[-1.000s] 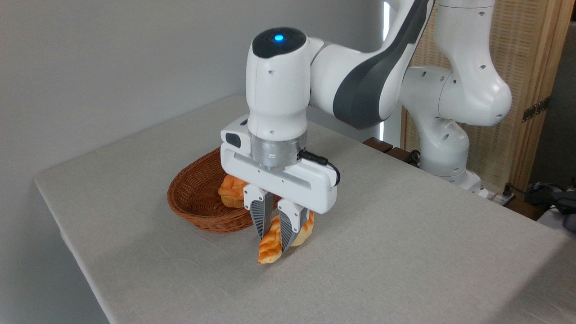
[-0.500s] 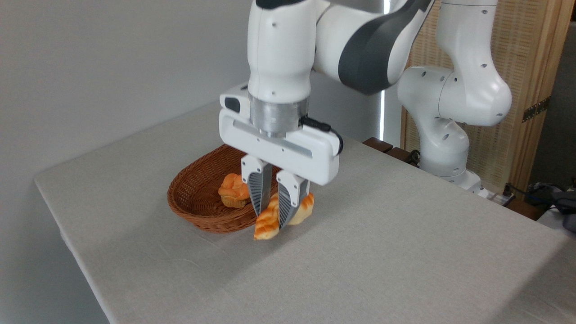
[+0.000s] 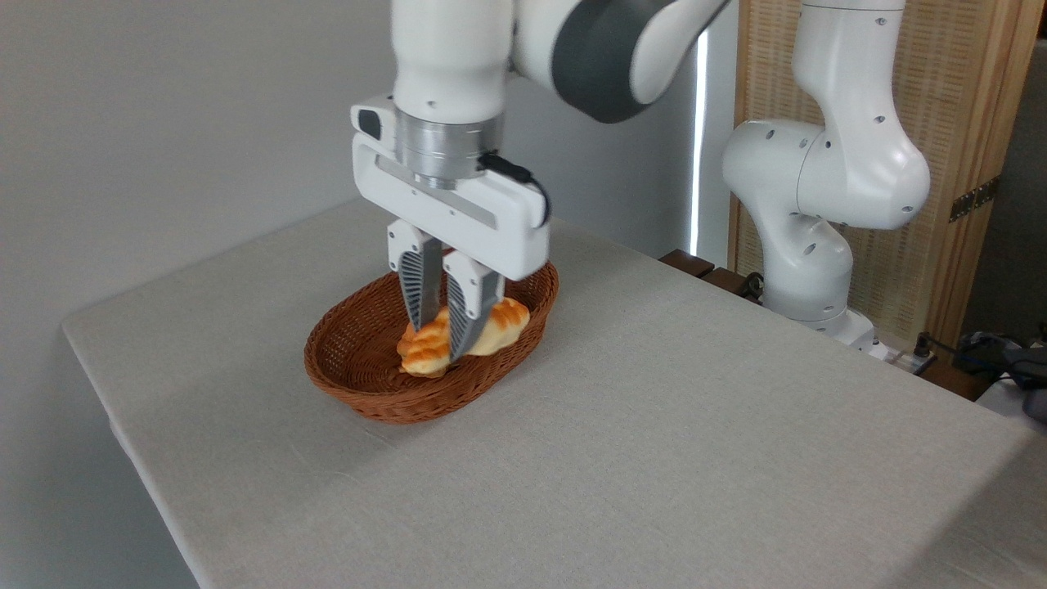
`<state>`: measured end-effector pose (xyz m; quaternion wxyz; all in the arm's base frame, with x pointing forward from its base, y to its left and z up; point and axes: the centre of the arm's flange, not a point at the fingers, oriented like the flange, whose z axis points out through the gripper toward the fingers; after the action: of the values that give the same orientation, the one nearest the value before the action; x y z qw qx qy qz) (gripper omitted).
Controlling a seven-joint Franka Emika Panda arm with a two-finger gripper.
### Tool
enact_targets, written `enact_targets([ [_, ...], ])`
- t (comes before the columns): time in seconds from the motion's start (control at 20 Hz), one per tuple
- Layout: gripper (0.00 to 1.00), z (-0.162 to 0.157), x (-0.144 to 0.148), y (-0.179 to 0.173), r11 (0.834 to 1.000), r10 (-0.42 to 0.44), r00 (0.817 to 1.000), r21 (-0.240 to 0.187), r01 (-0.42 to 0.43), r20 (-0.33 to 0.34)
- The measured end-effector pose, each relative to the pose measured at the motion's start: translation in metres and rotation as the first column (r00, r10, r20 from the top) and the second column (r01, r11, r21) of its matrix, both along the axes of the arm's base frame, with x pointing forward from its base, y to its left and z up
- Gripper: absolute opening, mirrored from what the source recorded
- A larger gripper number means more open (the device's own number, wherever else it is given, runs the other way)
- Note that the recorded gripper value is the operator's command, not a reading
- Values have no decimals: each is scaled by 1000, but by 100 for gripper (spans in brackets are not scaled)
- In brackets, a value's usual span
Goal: Put bread into the basket
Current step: 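Lift the braided bread and carry it over the wicker basket, then open the gripper to release the bread into the basket and rise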
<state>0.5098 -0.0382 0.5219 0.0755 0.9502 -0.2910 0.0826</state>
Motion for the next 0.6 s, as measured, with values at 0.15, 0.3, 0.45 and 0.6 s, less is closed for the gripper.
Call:
enact_targets([
  [0.15, 100, -5, -2, -38, 998, -69, 998, 11, 70, -10],
  [0.3, 100, -10, -6, -69, 992, -122, 992, 20, 122, -18],
  [0.45, 100, -12, -9, -85, 988, -152, 988, 25, 152, -22],
  [0.6, 100, -12, -10, -86, 988, -155, 988, 26, 155, -22],
])
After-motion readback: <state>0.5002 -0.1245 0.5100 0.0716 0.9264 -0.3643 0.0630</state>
